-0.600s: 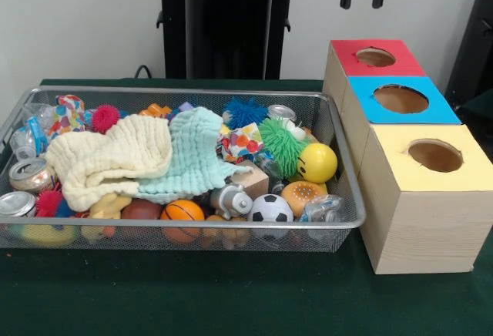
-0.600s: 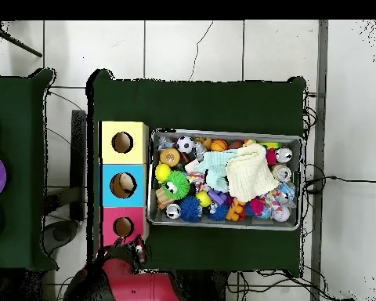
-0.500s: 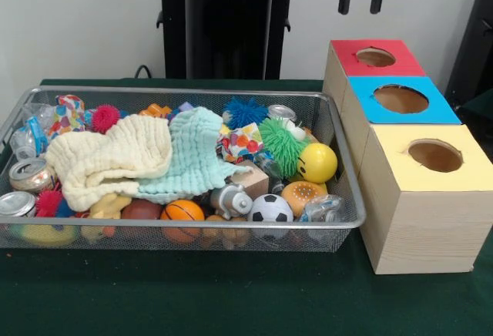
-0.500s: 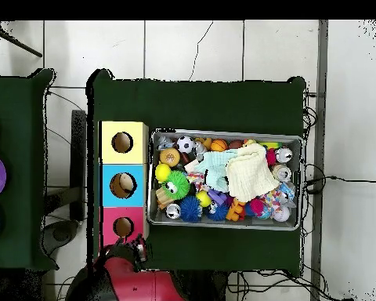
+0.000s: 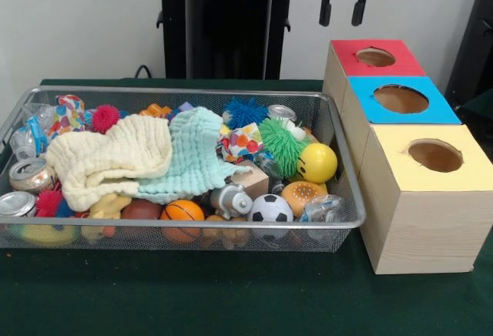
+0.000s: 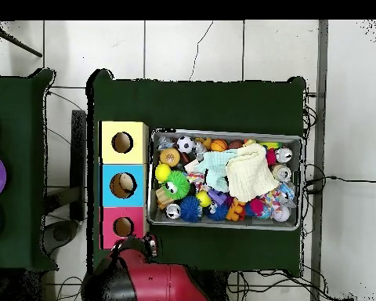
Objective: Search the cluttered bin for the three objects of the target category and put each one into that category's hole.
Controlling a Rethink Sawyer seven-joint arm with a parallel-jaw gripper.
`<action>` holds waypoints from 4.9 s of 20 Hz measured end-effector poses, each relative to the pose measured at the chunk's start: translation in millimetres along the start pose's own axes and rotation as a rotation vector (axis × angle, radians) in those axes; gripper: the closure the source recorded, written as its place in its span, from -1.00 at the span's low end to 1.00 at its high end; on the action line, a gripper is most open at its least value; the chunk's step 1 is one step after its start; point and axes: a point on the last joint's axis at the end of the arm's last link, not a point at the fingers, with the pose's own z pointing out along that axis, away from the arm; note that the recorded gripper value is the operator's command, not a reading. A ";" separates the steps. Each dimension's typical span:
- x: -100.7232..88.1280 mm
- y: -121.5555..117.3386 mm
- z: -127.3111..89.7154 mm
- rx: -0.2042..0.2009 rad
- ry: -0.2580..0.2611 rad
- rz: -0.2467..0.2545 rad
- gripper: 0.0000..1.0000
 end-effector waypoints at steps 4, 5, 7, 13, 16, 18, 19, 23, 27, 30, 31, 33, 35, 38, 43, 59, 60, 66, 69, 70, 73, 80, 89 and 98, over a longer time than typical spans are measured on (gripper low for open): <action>-10.5 -10.8 1.9 0.004 -0.010 0.020 -1.00; -13.3 -14.2 2.9 0.006 -0.012 0.026 -1.00; -18.4 -19.2 5.3 0.007 -0.015 0.034 -1.00; -34.6 -31.5 15.7 0.011 -0.020 0.052 -1.00; -40.8 -36.4 19.8 0.013 -0.022 0.058 -1.00; -47.1 -39.6 22.1 0.015 -0.028 0.061 -1.00; -51.3 -41.7 23.2 0.016 -0.033 0.063 -1.00; -65.7 -52.5 24.7 0.025 -0.054 0.067 -1.00; -81.3 -67.9 25.4 0.040 -0.081 0.066 -1.00; -89.3 -78.7 27.4 0.050 -0.094 0.063 -1.00; -93.3 -84.2 28.5 0.056 -0.100 0.062 -1.00; -99.4 -93.7 31.0 0.065 -0.109 0.058 -1.00; -105.0 -104.3 33.9 0.076 -0.117 0.051 -1.00; -112.6 -114.6 37.0 0.091 -0.130 0.035 -1.00; -125.7 -130.4 44.2 0.121 -0.151 -0.010 -1.00; -109.8 -157.9 105.3 0.146 -0.130 -0.070 -1.00; -107.9 -158.2 108.4 0.147 -0.131 -0.073 -1.00; -94.5 -159.4 129.5 0.146 -0.123 -0.078 -1.00; -87.7 -159.1 137.0 0.146 -0.107 -0.079 -1.00; -84.2 -158.7 140.5 0.145 -0.098 -0.080 -1.00; -77.9 -156.6 146.9 0.144 -0.082 -0.084 -1.00; -72.5 -150.9 159.6 0.139 -0.093 -0.094 -1.00; -79.9 -152.9 160.0 0.158 -0.201 -0.101 1.00; -82.1 -152.7 153.8 0.160 -0.212 -0.101 1.00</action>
